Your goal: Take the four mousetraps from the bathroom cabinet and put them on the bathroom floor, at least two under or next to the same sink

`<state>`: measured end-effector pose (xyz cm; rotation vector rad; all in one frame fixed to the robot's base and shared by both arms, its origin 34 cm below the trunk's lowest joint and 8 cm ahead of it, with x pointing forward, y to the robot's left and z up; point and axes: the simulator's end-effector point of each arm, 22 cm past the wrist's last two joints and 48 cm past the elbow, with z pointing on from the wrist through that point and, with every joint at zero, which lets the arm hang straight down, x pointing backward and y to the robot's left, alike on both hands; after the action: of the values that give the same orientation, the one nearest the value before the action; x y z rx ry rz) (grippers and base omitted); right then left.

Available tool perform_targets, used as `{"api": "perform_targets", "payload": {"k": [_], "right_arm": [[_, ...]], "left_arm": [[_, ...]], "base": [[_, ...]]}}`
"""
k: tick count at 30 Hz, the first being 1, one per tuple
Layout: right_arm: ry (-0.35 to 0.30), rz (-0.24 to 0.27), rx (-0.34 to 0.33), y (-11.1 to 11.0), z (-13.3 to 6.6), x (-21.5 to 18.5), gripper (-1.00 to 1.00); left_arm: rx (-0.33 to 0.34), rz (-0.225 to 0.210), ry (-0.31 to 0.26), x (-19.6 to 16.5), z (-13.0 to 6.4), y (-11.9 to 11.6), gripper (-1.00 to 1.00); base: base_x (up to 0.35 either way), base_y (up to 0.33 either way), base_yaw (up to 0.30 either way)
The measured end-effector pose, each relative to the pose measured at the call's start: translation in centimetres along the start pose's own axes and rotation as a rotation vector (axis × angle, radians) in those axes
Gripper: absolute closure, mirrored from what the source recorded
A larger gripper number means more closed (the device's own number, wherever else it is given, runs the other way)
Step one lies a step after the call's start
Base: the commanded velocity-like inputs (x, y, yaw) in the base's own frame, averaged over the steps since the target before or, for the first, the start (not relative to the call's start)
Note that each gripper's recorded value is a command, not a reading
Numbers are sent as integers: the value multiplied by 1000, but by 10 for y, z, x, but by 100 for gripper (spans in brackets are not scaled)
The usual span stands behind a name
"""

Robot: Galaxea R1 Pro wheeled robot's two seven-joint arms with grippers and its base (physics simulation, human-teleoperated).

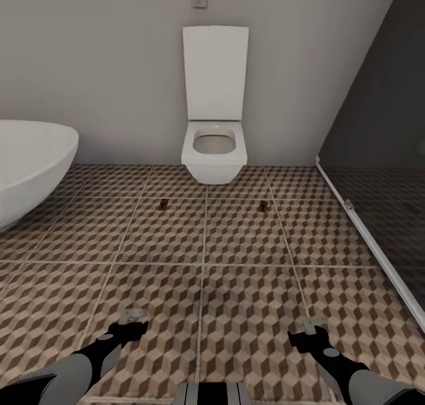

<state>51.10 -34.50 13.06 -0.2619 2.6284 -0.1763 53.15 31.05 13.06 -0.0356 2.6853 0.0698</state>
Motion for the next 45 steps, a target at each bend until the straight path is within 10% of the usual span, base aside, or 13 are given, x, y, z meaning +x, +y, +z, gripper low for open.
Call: {"api": "perform_targets", "payload": {"k": [45], "right_arm": [[-167, 13, 36, -22, -45, -87, -100]], "left_arm": [[-2, -40, -173, -88, -53, 4, -100]], "base": [[0, 0, 0]]}}
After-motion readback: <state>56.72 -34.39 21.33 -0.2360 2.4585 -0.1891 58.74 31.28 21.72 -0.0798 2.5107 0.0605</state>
